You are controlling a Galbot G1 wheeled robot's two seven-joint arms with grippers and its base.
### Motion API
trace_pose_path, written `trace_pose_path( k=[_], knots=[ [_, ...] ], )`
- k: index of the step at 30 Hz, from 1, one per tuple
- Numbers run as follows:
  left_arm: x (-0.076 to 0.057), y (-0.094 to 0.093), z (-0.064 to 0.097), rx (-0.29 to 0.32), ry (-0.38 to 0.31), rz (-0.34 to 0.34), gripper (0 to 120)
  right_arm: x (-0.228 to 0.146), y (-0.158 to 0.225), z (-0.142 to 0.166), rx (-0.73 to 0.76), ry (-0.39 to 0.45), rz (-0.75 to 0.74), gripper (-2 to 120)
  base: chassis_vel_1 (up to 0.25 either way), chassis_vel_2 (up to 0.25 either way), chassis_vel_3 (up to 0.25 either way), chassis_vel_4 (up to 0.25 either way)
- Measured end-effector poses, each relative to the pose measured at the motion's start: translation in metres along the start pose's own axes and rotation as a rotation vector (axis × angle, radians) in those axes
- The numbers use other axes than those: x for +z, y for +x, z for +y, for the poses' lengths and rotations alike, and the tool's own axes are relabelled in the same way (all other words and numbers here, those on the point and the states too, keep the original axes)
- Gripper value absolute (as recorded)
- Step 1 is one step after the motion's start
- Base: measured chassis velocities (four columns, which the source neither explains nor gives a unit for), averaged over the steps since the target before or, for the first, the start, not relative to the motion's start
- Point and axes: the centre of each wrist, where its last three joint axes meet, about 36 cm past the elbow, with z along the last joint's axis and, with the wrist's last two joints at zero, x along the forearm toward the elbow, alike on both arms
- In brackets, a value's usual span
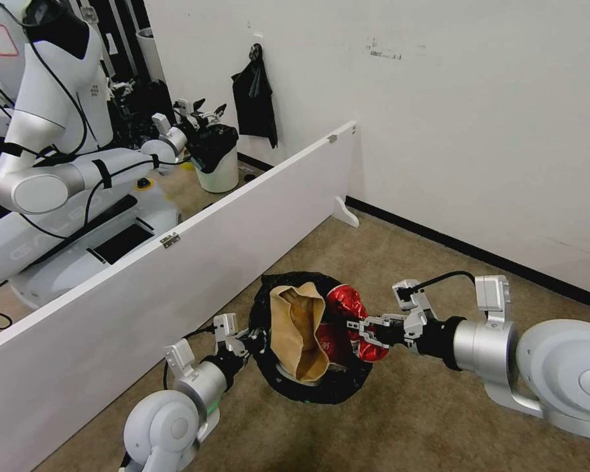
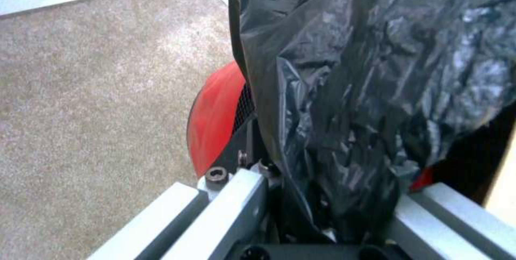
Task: Pick up the trash bin, then pick up the garbage from the floor and place it into the trash bin.
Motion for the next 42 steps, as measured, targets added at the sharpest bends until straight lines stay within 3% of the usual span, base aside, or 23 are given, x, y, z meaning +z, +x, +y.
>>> trace_pose_path(
  k=[23, 25, 31, 33, 42],
  knots=[
    [0.0027, -0.0012, -0.0024, 0.007, 0.006, 0.004, 0, -0.0006, -0.0007, 0.0006, -0.022, 0.011, -0.002, 28, 0.000, 0.000, 0.000, 0.000],
    [0.0036, -0.0016, -0.0026, 0.008, 0.009, 0.004, 0, -0.0001, -0.0007, 0.0009, -0.029, 0.013, -0.001, 39, 0.000, 0.000, 0.000, 0.000],
    [0.0049, -0.0020, -0.0028, 0.007, 0.012, 0.005, 0, 0.0012, -0.0010, 0.0010, -0.034, 0.015, 0.004, 57, 0.000, 0.000, 0.000, 0.000],
    [0.0050, -0.0022, -0.0025, 0.008, 0.012, 0.006, 0, 0.0014, -0.0010, 0.0010, -0.035, 0.017, 0.005, 69, 0.000, 0.000, 0.000, 0.000],
    [0.0049, -0.0024, -0.0024, 0.010, 0.014, 0.004, 0, 0.0005, -0.0012, -0.0005, -0.037, 0.017, 0.005, 79, 0.000, 0.000, 0.000, 0.000]
  ],
)
